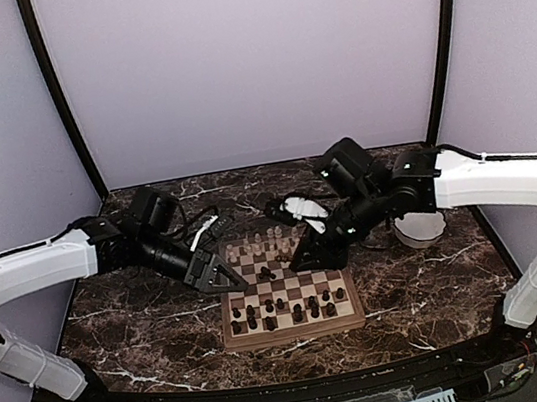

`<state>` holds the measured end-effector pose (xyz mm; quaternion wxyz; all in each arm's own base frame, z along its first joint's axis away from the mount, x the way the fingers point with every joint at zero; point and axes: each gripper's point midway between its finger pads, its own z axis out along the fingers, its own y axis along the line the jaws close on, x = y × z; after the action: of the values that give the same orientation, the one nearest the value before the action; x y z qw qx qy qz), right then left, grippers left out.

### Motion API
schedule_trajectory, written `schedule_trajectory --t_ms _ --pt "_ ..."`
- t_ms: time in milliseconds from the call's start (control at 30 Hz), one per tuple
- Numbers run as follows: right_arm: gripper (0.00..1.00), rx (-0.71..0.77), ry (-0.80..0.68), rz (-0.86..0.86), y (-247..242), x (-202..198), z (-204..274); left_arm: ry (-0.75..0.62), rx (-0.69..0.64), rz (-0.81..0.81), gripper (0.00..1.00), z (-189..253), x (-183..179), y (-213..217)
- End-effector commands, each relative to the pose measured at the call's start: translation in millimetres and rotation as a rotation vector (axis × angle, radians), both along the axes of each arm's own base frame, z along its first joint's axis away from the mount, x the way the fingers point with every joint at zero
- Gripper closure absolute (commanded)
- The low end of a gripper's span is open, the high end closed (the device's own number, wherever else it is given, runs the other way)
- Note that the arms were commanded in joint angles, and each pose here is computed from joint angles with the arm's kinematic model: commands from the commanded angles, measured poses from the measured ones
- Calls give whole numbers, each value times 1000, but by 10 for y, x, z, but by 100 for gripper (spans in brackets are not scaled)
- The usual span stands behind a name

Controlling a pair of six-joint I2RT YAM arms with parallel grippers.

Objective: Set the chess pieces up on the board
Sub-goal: Pass from the right arm to the left

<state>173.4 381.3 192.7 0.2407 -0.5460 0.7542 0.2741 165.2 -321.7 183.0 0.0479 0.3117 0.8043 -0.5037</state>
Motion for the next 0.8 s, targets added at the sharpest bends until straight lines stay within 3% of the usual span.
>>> schedule_trajectory --t_ms 0,100,233,267,300,333,433,600,767 --pt "98 308 149 -135 38 188 441 -305 -185 299 54 621 493 2" --pt "98 400 208 -174 26 264 549 -419 -240 406 49 881 696 32" --pt "97 437 230 -184 66 335 602 -397 -281 368 47 1079 799 -169" --pt "97 442 230 -183 78 351 615 -369 -266 352 43 995 830 -241" --pt "97 446 231 -183 87 367 631 -356 -290 321 31 1079 808 -305" --pt "97 448 233 -180 99 379 637 -336 -284 299 11 1010 819 -380" --pt "96 452 234 -175 112 407 666 -320 -306 228 1 1037 776 -547" --pt "96 455 236 -182 105 456 664 -310 -311 153 8 1021 695 -703" --pt "95 463 235 -193 93 500 672 -268 -303 119 34 932 670 -773"
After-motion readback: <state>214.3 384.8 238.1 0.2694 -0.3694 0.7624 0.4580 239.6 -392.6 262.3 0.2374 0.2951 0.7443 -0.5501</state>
